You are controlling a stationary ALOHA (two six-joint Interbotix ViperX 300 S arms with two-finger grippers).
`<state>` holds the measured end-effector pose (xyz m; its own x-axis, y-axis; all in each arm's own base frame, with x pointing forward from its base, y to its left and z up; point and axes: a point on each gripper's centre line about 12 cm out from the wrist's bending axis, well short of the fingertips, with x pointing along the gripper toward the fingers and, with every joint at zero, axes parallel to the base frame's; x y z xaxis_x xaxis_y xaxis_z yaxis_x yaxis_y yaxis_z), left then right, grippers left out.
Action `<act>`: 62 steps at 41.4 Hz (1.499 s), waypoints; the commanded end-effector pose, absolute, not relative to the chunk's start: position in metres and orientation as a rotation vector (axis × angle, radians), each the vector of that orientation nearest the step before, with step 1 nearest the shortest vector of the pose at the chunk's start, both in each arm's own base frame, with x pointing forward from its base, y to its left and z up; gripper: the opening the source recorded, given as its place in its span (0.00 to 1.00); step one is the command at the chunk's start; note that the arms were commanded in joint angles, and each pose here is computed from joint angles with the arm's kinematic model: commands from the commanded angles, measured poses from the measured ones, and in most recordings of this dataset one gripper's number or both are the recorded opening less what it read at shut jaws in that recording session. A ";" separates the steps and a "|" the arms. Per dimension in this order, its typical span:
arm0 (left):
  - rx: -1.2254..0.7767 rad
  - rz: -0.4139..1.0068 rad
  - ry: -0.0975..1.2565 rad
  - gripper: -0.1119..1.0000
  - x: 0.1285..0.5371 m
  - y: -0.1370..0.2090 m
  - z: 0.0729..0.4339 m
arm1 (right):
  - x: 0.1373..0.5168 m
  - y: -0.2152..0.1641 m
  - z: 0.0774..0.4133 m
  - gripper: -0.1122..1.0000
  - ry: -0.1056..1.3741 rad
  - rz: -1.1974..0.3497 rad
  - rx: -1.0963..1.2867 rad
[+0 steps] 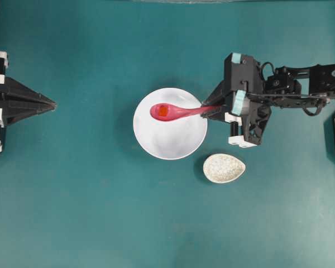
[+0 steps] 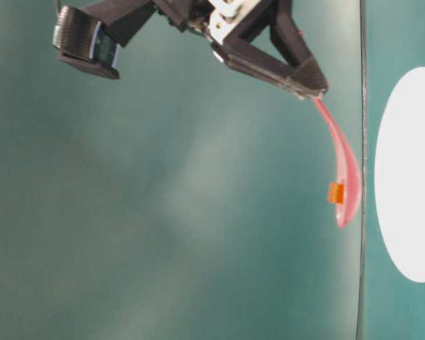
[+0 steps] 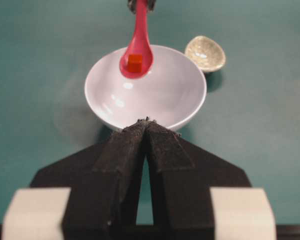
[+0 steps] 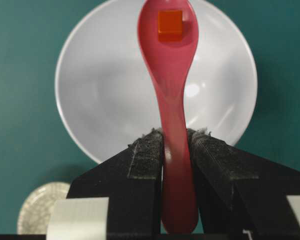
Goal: Grip the spoon and scoop the red block from the bowl with right arm.
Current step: 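Lift the spoon with the red cube up out of the bowl, then hold the spoon with the red cube raised above the bowl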
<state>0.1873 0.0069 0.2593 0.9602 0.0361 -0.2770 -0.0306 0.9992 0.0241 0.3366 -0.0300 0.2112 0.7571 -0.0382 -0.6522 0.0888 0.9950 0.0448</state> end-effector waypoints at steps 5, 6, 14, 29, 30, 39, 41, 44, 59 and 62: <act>0.020 0.037 0.252 0.13 0.189 0.008 0.270 | 0.336 -0.029 0.242 0.32 0.652 -0.059 0.069; 0.020 0.037 0.254 0.13 0.189 0.008 0.269 | 0.336 -0.028 0.243 0.32 0.650 -0.057 0.067; 0.020 0.037 0.254 0.13 0.189 0.008 0.270 | 0.333 -0.027 0.256 0.32 0.649 -0.050 0.068; 0.020 0.037 0.250 0.13 0.189 0.008 0.270 | 0.335 -0.027 0.271 0.32 0.656 -0.039 0.067; 0.020 0.037 0.249 0.13 0.190 0.008 0.270 | 0.335 -0.027 0.272 0.32 0.656 -0.038 0.067; 0.020 0.037 0.246 0.13 0.190 0.008 0.270 | 0.337 -0.027 0.278 0.32 0.663 -0.036 0.070; 0.021 0.037 0.246 0.13 0.190 0.008 0.270 | 0.337 -0.028 0.279 0.32 0.663 -0.037 0.071; 0.020 0.036 0.246 0.13 0.190 0.007 0.270 | 0.337 -0.028 0.279 0.32 0.663 -0.038 0.070; 0.020 0.037 0.247 0.13 0.190 0.008 0.270 | 0.338 -0.031 0.283 0.32 0.658 -0.041 0.018; 0.020 0.037 0.247 0.13 0.190 0.008 0.270 | 0.338 -0.031 0.285 0.32 0.652 -0.041 0.017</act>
<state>0.1870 0.0069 0.2606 0.9619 0.0361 -0.2711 -0.0308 0.9992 0.0241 0.3361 -0.0302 0.2655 0.7588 -0.0277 -0.6507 0.0437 0.9990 0.0085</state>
